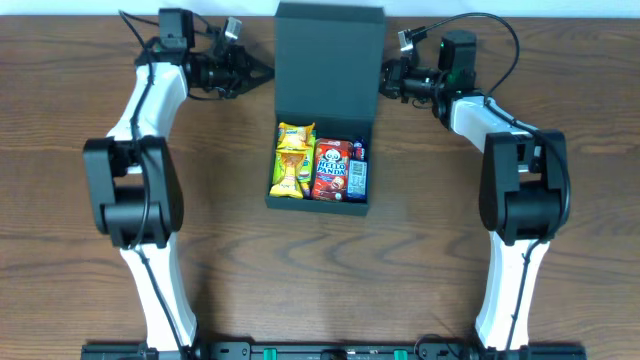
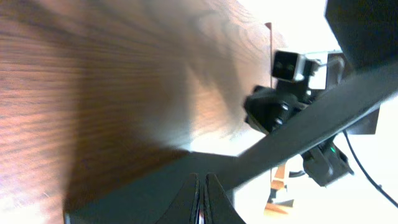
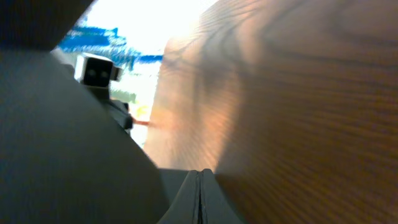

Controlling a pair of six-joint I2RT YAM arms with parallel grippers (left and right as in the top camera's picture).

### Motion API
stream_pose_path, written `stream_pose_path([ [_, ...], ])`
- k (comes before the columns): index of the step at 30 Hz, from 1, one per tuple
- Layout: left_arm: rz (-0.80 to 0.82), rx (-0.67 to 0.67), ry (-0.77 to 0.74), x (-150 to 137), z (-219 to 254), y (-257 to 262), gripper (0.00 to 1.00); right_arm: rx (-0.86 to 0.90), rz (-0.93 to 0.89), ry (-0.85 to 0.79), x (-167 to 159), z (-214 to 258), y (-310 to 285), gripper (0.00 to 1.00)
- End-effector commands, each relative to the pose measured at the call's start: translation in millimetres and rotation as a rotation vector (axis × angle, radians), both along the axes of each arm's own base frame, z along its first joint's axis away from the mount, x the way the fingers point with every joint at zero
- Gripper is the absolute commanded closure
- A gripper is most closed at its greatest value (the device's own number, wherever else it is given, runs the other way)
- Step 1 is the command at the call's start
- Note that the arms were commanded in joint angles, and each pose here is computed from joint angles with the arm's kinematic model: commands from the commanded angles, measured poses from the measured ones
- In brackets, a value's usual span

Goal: Pack container
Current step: 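Lower the lid with both grippers until it closes over the box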

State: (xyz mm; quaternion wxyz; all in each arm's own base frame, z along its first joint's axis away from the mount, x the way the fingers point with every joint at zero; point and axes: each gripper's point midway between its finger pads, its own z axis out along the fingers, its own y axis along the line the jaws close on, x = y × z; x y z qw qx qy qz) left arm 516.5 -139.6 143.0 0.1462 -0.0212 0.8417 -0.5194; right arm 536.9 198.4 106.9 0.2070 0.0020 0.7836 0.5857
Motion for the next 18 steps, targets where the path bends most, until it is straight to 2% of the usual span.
stream_pose_path([
  [1,-0.071,0.019,-0.16,-10.5,45.0,-5.7,0.94,0.038,0.1,-0.126,-12.6,48.8,7.4,0.99],
  [6,-0.086,0.112,-0.167,-29.2,52.3,0.5,0.94,0.062,0.153,-0.135,-22.5,57.6,12.9,0.99],
  [13,-0.105,0.16,-0.167,-48.0,64.6,3.8,0.94,0.113,0.28,-0.158,-45.4,68.4,27.6,0.99],
  [18,-0.137,0.248,-0.14,-72.4,65.7,11.4,0.94,0.124,0.343,-0.11,-62.7,61.3,42.0,0.98],
])
